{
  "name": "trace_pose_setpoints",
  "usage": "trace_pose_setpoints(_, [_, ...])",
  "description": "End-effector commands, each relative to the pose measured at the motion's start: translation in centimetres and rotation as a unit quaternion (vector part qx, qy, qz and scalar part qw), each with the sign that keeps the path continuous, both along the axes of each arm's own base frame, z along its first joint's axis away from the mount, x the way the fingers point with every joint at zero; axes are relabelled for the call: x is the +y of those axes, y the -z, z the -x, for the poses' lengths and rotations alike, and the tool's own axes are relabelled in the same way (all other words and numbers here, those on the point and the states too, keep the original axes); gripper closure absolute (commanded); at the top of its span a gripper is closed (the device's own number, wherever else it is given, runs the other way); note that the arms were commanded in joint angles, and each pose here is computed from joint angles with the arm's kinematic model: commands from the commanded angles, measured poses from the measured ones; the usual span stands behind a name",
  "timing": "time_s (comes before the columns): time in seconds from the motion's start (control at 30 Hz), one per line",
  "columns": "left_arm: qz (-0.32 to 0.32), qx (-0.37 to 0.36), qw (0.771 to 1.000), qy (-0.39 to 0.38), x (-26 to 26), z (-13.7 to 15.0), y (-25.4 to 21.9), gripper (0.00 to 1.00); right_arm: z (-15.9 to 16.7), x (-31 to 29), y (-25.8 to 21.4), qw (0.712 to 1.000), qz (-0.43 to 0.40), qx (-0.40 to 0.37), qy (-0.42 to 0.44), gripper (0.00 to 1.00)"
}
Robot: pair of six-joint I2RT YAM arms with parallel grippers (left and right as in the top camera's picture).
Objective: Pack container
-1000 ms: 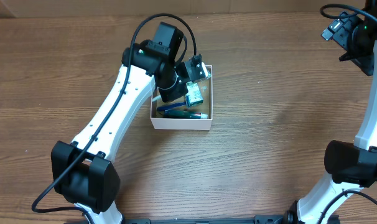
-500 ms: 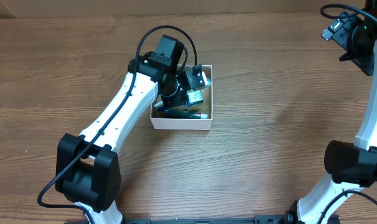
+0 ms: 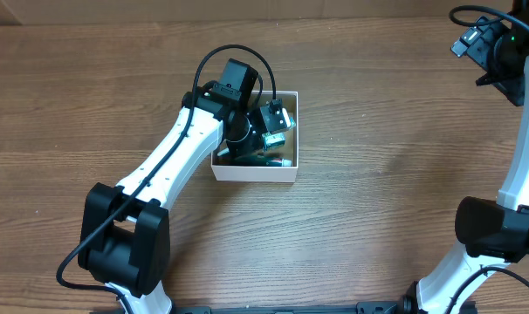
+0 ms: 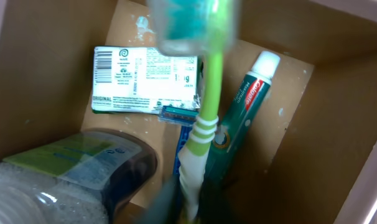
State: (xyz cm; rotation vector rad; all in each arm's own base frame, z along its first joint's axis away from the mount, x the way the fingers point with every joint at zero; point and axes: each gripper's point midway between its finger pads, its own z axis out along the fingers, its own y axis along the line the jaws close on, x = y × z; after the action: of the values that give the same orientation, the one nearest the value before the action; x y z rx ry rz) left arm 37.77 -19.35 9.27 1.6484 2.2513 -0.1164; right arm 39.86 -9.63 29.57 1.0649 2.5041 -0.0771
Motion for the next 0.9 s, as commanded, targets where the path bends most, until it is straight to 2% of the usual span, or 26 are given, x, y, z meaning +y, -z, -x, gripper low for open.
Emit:
trace_pose_setpoints(0.0, [0.004, 0.012, 1.000, 0.010, -0.4, 0.5, 0.9, 0.63, 0.1, -0.2, -0.6, 1.000, 0.003, -0.009, 0.006, 0.00])
trace_pose_setpoints(0.13, [-0.008, 0.003, 1.000, 0.005, 0.0, 0.1, 0.9, 0.58, 0.1, -0.2, -0.6, 1.000, 0.003, -0.009, 0.006, 0.00])
trace_pose_setpoints(0.33, [-0.005, -0.023, 0.999, -0.033, 0.1, -1.4, -1.3, 0.59, 0.1, -0.2, -0.6, 1.000, 0.003, -0.009, 0.006, 0.00])
trace_pose_setpoints(0.47, [0.026, -0.060, 0.997, -0.031, -1.5, -2.2, -6.8, 0.56, 0.1, -0.2, -0.6, 1.000, 0.003, -0.009, 0.006, 0.00])
trace_pose_setpoints(0.67, [0.054, -0.116, 0.992, 0.012, -5.2, -0.9, -14.6, 0.51, 0.1, -0.2, -0.6, 1.000, 0.003, -0.010, 0.006, 0.00])
trace_pose_setpoints(0.73, [0.054, -0.139, 0.989, -0.005, -5.3, -0.7, -16.9, 0.51, 0.1, -0.2, -0.6, 1.000, 0.003, -0.009, 0.006, 0.00])
trace_pose_setpoints(0.77, [0.055, -0.152, 0.986, -0.042, -4.8, -1.0, -18.2, 0.48, 0.1, -0.2, -0.6, 1.000, 0.003, -0.009, 0.006, 0.00])
trace_pose_setpoints(0.8, [0.065, -0.169, 0.976, -0.121, -3.7, -1.6, -20.1, 0.30, 0.1, -0.2, -0.6, 1.000, 0.003, -0.009, 0.006, 0.00])
trace_pose_setpoints(0.83, [0.076, -0.185, 0.955, -0.219, -1.8, -2.1, -21.9, 0.00, 0.1, -0.2, -0.6, 1.000, 0.003, -0.009, 0.006, 0.00])
trace_pose_setpoints(0.87, [0.081, -0.196, 0.933, -0.291, 0.1, -2.3, -23.2, 0.00, 0.1, -0.2, -0.6, 1.000, 0.003, -0.009, 0.006, 0.00])
